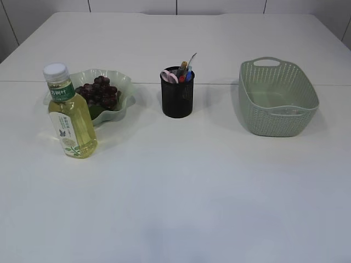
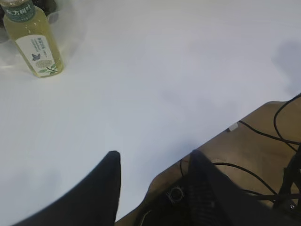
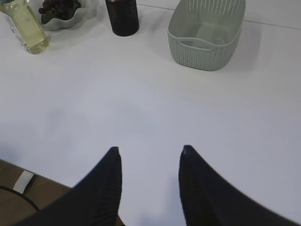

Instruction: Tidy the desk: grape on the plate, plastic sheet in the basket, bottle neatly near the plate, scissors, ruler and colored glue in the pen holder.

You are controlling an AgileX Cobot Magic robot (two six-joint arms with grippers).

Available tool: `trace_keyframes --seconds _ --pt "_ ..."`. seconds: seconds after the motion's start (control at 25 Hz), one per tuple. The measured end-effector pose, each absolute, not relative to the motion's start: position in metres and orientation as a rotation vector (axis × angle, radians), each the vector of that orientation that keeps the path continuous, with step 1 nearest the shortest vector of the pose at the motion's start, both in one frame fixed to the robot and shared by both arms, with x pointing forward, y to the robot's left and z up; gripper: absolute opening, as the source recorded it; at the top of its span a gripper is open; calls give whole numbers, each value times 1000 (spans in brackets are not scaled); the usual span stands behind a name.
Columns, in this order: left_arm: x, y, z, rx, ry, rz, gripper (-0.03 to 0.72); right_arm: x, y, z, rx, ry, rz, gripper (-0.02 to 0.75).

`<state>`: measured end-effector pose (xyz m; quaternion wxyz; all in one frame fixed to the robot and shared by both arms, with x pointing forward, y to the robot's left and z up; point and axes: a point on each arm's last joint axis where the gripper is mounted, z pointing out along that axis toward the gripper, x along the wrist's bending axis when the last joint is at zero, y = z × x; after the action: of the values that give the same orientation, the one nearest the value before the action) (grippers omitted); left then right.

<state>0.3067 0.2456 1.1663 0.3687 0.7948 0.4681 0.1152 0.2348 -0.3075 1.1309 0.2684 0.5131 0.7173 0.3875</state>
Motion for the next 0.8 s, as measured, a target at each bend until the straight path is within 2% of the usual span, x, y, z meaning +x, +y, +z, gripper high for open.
trace_keyframes --seconds 0.2,0.52,0.8 --pt "271 273 1140 1960 1111 425 300 224 -311 1105 1310 1964 1033 333" --pt "217 308 1083 1794 981 545 290 210 -318 1068 1236 1955 1045 332" --pt "223 307 1060 1892 1047 531 290 223 -313 1049 1221 1992 996 332"
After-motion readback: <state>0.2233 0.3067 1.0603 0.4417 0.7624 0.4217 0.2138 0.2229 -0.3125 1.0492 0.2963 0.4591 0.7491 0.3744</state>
